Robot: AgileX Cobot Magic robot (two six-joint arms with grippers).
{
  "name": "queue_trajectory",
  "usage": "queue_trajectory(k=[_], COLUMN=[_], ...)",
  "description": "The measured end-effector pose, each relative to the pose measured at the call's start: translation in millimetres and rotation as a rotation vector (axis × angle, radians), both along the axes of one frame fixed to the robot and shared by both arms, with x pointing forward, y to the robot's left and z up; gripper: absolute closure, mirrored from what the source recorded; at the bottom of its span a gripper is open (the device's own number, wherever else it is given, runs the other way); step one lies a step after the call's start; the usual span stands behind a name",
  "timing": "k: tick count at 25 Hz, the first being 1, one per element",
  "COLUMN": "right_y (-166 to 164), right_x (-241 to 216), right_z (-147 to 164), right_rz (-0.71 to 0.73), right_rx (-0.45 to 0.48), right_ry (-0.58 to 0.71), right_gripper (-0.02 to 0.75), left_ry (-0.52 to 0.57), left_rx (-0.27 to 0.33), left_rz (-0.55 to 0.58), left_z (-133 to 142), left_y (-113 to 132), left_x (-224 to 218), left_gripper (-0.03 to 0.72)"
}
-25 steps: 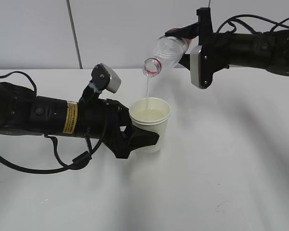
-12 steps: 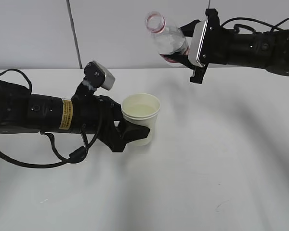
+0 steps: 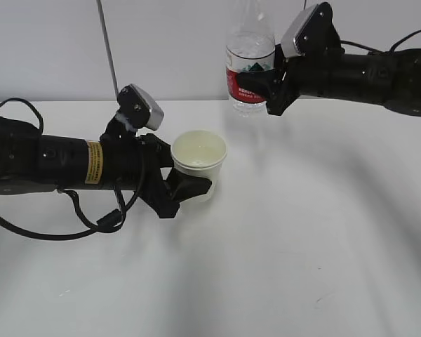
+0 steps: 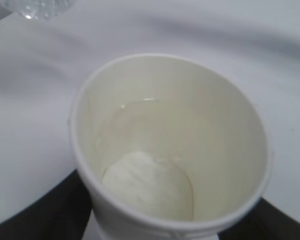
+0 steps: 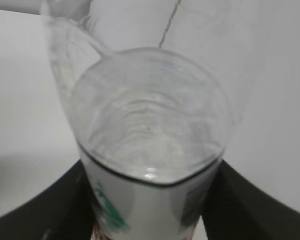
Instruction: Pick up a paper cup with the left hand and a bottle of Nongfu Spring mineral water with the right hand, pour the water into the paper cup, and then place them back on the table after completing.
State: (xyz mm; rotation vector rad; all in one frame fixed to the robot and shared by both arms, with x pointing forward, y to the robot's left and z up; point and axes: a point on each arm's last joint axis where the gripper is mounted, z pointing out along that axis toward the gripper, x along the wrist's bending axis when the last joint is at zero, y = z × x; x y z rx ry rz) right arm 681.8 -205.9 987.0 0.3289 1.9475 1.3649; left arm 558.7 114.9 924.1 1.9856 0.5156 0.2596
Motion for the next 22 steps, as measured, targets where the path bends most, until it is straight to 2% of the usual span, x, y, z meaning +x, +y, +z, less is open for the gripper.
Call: queue_trajectory(k=[6,8,11,18,22], right_y=[-0.8,-0.6,-1.0,-1.4,-1.3], right_x=[10.3,11.1,12.7,14.9,15.0], right_z=[-38.0,-44.3,-48.4,-71.7,-81.3], right_rz=[-0.058,-0.062,-0.074,-0.09,-0.088], right_rx=[0.136,0.16,0.193,0.202,0.184], right_ry=[0.115,0.129,0.139,0.19,0.198], right_gripper=[0.323,0.323,0.323,0.323,0.323], left_ry=[-0.009,-0.009,-0.018,-0.054,-0.037], left_rx=[-0.065,-0.107,-0.141,-0.154,-0.167], left_rz=[0.03,0.033,0.042,0.031,0.022], left_z=[-10.3,-14.7,-19.8,-31.3,-42.9], left_y=[2.2,4.9,11.4,17.0,16.0], left_x=[7.4,10.5,15.1,19.9,19.3], left_gripper=[0.241,0.241,0.241,0.241,0.241])
